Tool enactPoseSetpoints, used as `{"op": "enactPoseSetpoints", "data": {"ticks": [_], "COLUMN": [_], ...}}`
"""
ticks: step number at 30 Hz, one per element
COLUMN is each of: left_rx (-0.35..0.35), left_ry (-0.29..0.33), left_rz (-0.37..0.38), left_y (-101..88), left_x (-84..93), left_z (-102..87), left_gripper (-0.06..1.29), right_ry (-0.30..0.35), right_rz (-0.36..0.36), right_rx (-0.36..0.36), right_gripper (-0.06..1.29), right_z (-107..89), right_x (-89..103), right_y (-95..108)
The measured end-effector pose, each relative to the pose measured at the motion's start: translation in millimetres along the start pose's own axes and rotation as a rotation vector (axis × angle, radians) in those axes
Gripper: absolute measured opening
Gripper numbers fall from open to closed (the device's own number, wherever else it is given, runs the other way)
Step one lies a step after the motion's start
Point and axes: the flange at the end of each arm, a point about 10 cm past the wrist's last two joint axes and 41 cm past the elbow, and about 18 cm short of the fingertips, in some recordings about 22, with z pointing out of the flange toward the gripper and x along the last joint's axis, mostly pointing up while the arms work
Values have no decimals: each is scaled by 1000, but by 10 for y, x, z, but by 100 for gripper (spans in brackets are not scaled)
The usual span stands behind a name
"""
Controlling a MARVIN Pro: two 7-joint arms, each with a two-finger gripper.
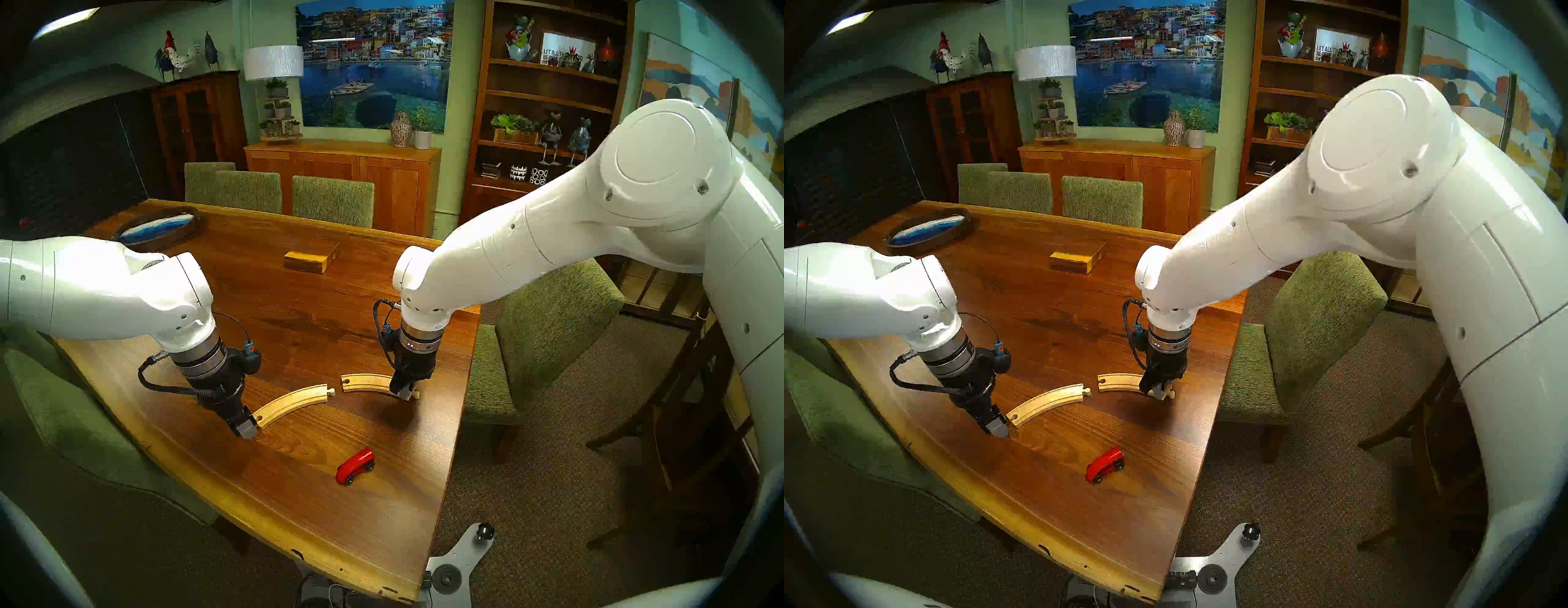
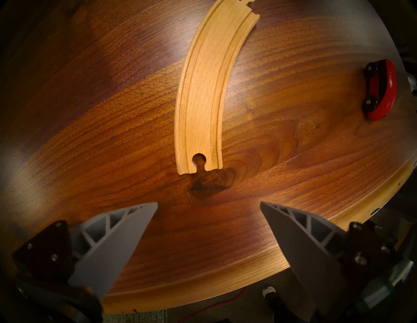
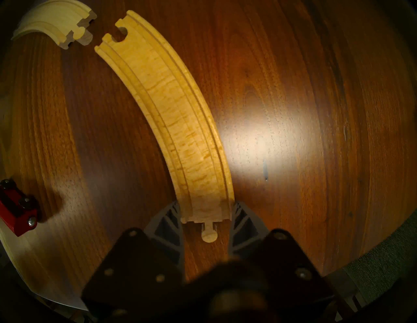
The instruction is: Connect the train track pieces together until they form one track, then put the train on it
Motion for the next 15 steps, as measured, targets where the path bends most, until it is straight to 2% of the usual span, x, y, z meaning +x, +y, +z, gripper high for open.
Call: {"op": "enactPoseSetpoints", "data": {"ticks": [10, 15], "left_rx": [2, 12], "left_ry": [3, 23], "left_rz": [0, -8], "left_y": [-1, -9], "left_x": [6, 46], "left_z": [-1, -13], "left_gripper": [122, 122], "right_ry": [2, 3], "right_rz": [-2, -3], "right_rx": [-2, -2], "right_gripper": [20, 20], "right_z": [0, 0], "right_x": [3, 5], "right_y": [4, 5]}}
